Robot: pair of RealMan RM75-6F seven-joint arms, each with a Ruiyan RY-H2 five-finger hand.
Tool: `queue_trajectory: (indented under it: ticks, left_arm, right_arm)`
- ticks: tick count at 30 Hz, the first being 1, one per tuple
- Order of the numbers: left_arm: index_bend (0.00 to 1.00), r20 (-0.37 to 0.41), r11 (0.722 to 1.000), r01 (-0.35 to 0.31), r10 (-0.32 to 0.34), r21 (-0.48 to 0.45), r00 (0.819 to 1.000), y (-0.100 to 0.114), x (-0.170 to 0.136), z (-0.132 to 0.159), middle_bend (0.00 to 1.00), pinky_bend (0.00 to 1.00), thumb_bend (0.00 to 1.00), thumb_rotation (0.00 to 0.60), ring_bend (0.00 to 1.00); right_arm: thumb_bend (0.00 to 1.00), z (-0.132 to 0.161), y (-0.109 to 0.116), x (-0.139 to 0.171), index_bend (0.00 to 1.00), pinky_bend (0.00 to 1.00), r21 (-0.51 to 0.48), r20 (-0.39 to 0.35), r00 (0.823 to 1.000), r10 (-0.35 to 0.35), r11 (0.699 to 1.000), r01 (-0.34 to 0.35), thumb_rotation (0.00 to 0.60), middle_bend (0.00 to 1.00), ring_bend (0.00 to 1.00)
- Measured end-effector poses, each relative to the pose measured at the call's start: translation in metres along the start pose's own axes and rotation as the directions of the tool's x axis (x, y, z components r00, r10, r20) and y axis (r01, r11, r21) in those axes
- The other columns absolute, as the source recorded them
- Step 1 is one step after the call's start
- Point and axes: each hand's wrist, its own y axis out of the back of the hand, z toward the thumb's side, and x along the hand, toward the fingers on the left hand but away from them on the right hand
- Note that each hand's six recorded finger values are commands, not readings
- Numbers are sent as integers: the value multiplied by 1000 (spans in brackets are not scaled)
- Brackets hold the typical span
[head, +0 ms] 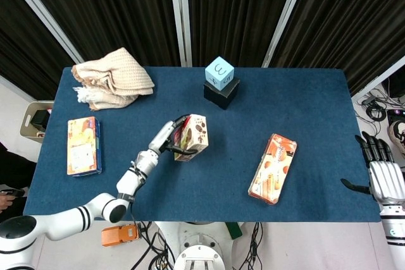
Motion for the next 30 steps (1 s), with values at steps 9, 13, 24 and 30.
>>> queue_trajectory:
  ticks: [9,13,24,30]
  left_arm:
    - [325,4,1000,-19,19,16,1000,-7,6,-15,284,35,0,600,103]
    - [326,0,999,-30,30,38,1000,-4,6,-20,283,24,0,600,103]
    - [265,-35,996,-61,63,59,997,14,-3,-38,207,8,0,600,55]
    - [15,-29,994,-60,63,89,998,23,-9,-40,32,0,0,600,0]
  right_arm:
    - [86,-1,1,2,0,0,0,8,1000,-5,1000,5,600,0,0]
    - [85,-1,1,2,0,0,0,11,1000,-6,1000,6,600,0,0]
    - [86,-1,3,4,0,0,-6,12,1000,-10,1000,10,600,0,0]
    - [86,0,3,6,0,0,-11,8,1000,-11,1000,11,600,0,0]
